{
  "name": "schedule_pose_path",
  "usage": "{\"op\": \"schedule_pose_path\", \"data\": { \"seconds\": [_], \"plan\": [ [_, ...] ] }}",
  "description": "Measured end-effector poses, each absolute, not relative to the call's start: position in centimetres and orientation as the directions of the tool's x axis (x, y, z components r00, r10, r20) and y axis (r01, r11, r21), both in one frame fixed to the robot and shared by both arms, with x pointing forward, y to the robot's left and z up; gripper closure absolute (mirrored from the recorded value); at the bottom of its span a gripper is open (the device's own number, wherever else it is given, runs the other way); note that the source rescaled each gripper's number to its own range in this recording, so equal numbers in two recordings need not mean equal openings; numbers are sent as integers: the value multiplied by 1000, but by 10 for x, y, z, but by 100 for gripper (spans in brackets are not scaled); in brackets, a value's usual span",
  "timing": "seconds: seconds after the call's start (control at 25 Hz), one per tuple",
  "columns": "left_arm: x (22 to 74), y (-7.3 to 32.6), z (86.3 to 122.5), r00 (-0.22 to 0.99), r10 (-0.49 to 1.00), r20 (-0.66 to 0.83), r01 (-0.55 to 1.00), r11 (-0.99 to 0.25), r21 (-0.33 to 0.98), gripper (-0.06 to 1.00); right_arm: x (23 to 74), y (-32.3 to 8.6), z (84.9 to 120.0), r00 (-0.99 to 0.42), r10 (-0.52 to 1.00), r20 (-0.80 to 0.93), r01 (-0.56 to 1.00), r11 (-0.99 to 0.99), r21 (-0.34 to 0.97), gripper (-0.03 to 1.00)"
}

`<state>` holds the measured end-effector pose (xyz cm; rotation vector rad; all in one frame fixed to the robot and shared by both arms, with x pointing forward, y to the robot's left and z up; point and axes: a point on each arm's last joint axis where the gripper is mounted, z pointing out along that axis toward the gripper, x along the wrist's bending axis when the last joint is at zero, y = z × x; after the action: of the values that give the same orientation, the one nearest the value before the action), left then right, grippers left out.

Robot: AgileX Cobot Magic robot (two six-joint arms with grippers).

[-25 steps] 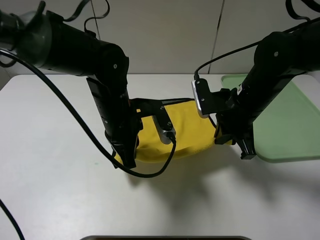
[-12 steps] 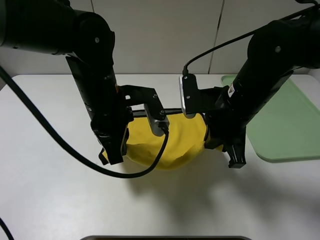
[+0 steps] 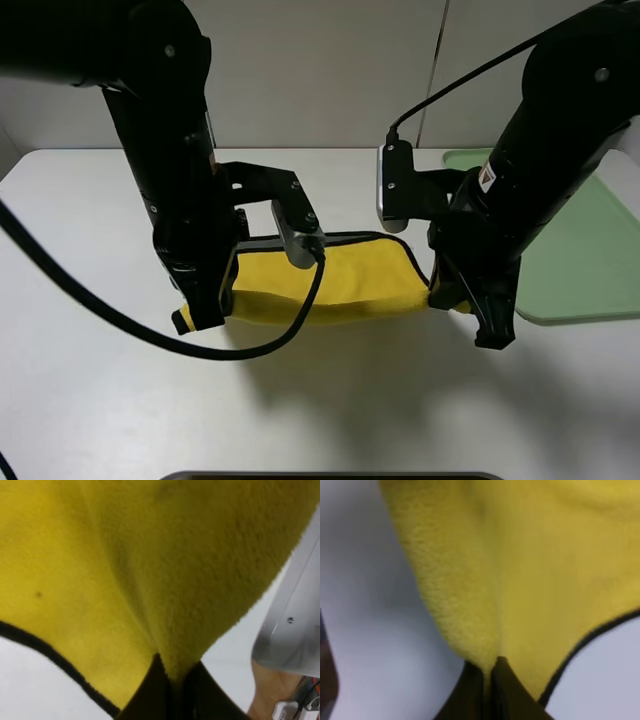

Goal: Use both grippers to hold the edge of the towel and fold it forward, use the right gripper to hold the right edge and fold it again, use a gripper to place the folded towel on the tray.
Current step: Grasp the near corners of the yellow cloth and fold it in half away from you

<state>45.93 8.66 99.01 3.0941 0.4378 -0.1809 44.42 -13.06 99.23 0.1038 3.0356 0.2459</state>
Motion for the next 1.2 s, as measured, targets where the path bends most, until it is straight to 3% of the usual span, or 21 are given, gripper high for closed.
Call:
{"op": "schedule_pose_path", "data": {
  "seconds": [0.4,0.84,1.2],
  "plan": [
    [456,90,997,954,278,-115,278,-960,-11,94,443,-132,1009,-981,173,-85,156,972,176,97],
    [474,86,996,969,239,58,234,-970,72,94,458,-132,1002,-972,194,-136,181,979,99,97],
    [491,78,955,965,248,89,249,-969,8,94,471,-128,993,-960,167,-223,146,984,103,97]
  ]
}}
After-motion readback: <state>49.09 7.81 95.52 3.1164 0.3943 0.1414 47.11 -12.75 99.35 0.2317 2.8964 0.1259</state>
